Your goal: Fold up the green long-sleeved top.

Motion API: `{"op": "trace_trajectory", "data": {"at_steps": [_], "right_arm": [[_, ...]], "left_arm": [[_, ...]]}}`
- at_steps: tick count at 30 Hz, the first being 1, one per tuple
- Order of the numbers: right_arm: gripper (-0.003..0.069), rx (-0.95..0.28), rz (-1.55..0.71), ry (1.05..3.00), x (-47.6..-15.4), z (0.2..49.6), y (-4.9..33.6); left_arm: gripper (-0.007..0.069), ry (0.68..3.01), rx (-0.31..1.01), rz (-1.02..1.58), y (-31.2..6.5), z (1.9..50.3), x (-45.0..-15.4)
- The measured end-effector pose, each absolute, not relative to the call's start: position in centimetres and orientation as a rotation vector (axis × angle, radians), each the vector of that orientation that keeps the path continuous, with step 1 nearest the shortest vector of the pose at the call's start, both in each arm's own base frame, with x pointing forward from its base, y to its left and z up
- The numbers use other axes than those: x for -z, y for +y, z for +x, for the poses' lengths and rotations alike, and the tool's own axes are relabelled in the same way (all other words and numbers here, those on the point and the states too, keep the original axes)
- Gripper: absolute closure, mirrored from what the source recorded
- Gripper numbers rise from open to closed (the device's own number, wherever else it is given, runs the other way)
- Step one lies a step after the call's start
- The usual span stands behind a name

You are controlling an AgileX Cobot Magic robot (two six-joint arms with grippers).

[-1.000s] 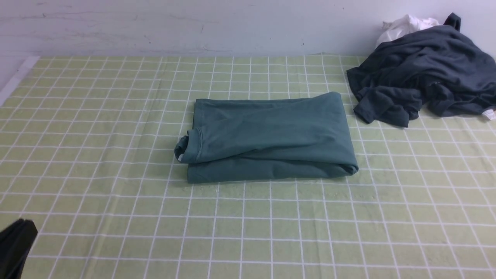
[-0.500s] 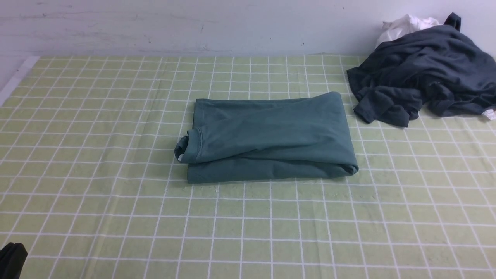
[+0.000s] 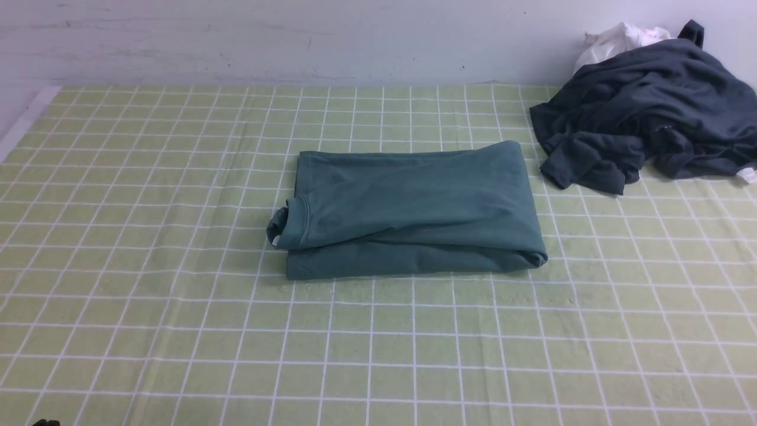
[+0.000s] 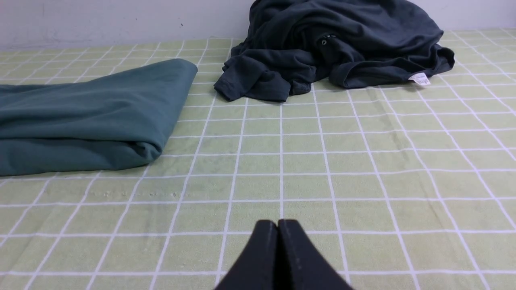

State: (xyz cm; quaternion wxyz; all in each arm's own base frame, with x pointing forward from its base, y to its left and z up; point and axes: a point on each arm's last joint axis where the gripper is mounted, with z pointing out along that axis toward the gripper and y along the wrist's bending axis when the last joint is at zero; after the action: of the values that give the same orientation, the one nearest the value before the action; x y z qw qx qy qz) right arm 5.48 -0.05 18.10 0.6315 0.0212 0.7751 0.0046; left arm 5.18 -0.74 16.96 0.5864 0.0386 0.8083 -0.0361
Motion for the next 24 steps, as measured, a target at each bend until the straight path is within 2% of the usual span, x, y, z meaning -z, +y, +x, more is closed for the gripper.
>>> {"op": "trace_trajectory", "data": {"at_steps": [15, 21, 24], "right_arm": [[0.0675, -0.011, 0.05, 1.774, -18.1, 5.48, -0.05], [0.0675, -0.011, 0.05, 1.774, -18.1, 5.48, -0.05], [0.0675, -0.011, 0.05, 1.774, -18.1, 5.48, -0.05]], "left_arm": [[0.0629, 1.884, 0.054, 0.105, -0.64, 5.19, -16.96], [0.0629, 1.85, -0.288, 0.403, 0.07, 5.23, -16.94], [0.0629, 1.838, -0.359, 0.489, 0.21, 5.23, -16.96]]}}
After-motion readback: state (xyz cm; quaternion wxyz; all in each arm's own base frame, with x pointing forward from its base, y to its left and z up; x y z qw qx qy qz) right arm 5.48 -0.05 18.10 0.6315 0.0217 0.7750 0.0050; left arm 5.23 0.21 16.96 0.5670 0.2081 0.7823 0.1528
